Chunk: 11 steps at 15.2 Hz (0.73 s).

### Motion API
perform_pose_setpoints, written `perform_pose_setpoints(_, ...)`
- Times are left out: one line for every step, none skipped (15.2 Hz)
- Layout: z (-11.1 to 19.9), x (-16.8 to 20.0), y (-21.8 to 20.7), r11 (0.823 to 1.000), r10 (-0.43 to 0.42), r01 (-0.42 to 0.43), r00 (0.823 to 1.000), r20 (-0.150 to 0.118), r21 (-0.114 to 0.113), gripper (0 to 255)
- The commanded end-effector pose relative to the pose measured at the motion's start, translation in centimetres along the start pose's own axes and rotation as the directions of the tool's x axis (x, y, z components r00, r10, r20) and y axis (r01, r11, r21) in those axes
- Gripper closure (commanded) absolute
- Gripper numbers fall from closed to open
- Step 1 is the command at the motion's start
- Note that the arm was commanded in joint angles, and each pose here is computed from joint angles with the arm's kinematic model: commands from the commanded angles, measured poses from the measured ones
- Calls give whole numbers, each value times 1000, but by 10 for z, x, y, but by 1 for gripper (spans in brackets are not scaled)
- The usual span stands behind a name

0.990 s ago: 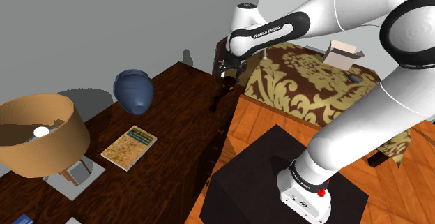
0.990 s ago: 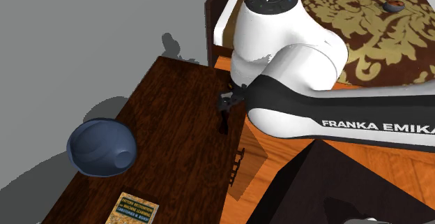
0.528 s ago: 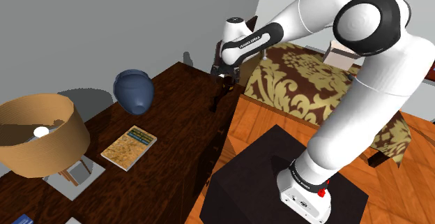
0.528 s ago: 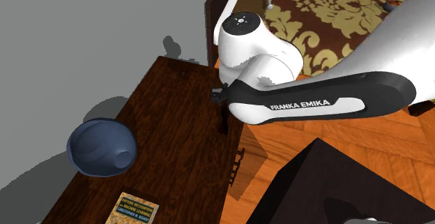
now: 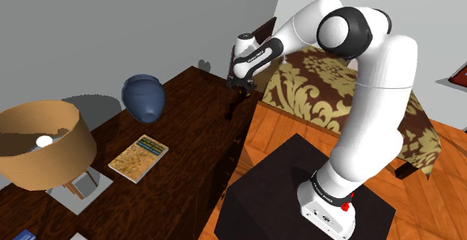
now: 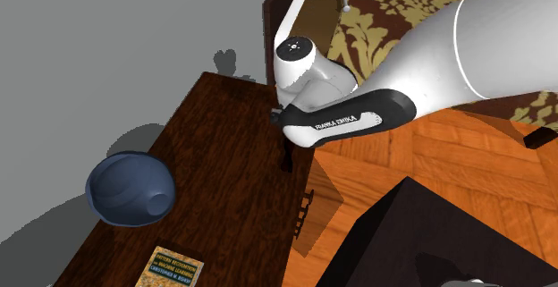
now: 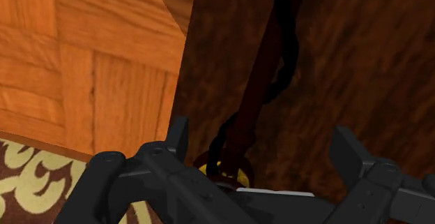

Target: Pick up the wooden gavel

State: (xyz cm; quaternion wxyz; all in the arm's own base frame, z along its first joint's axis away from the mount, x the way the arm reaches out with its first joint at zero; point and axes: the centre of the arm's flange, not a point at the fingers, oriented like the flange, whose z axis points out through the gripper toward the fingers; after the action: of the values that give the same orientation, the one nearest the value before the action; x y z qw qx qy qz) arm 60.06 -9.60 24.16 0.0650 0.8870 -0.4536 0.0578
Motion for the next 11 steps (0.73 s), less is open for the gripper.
perform_pose_setpoints(23,15,-4,998,63,-63,998,-2,-11,0)
perform_pose_setpoints(34,23,-5,995,94,-94,996,-2,-16,0)
perform_pose_setpoints(45,30,-5,992,124,-124,992,-3,-22,0)
perform_pose_setpoints(57,37,-5,988,154,-154,988,-4,-27,0)
perform_pose_setpoints(68,44,-5,982,184,-184,983,-4,-32,0)
perform_pose_setpoints(79,51,-5,976,214,-214,977,-6,-37,0)
perform_pose_setpoints(87,57,-5,971,237,-237,972,-6,-41,0)
perform_pose_setpoints(93,56,-5,971,237,-237,972,-6,-41,0)
perform_pose_setpoints(98,55,-5,971,237,-237,972,-6,-41,0)
perform_pose_setpoints(103,54,-6,971,237,-237,972,-6,-41,0)
perform_pose_setpoints(108,53,-6,971,237,-237,972,-6,-41,0)
